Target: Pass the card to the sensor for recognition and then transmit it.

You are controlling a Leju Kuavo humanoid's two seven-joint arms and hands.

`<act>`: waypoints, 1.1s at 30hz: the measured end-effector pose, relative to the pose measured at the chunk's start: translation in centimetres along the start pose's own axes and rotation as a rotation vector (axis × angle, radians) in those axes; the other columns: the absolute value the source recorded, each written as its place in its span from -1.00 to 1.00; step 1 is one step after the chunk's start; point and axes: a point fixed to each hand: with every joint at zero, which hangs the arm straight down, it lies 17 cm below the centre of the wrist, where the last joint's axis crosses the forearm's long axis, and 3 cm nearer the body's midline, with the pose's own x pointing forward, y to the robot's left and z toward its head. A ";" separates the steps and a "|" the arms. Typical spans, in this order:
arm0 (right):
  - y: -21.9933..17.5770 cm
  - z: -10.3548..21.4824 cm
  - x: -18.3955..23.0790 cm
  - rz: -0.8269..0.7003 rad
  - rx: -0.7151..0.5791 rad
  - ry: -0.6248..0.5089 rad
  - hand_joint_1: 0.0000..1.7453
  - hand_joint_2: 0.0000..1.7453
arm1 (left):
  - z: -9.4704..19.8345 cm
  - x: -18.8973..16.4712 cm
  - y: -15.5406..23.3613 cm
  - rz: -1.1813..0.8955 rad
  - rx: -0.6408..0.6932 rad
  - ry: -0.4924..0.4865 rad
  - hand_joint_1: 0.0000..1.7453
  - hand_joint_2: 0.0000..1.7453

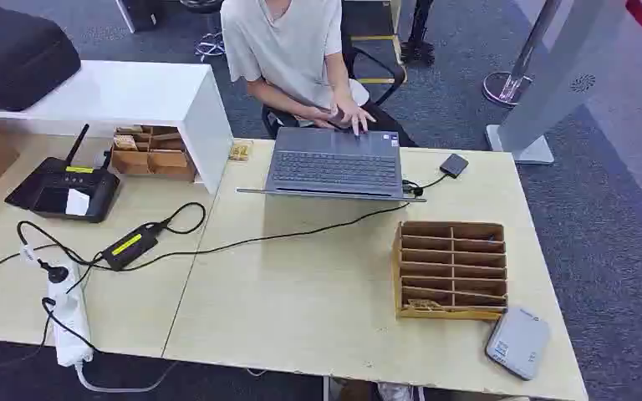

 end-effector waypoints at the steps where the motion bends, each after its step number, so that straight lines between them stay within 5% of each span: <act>1: -0.2 0.0 -0.1 -0.002 -0.009 0.006 -1.00 1.00 | 0.0 0.0 0.0 -0.003 0.001 0.001 -1.00 1.00; 33: -11.7 1.1 -2.9 -0.137 -0.554 0.055 -1.00 1.00 | -0.1 -0.4 0.3 0.034 0.028 0.038 -1.00 1.00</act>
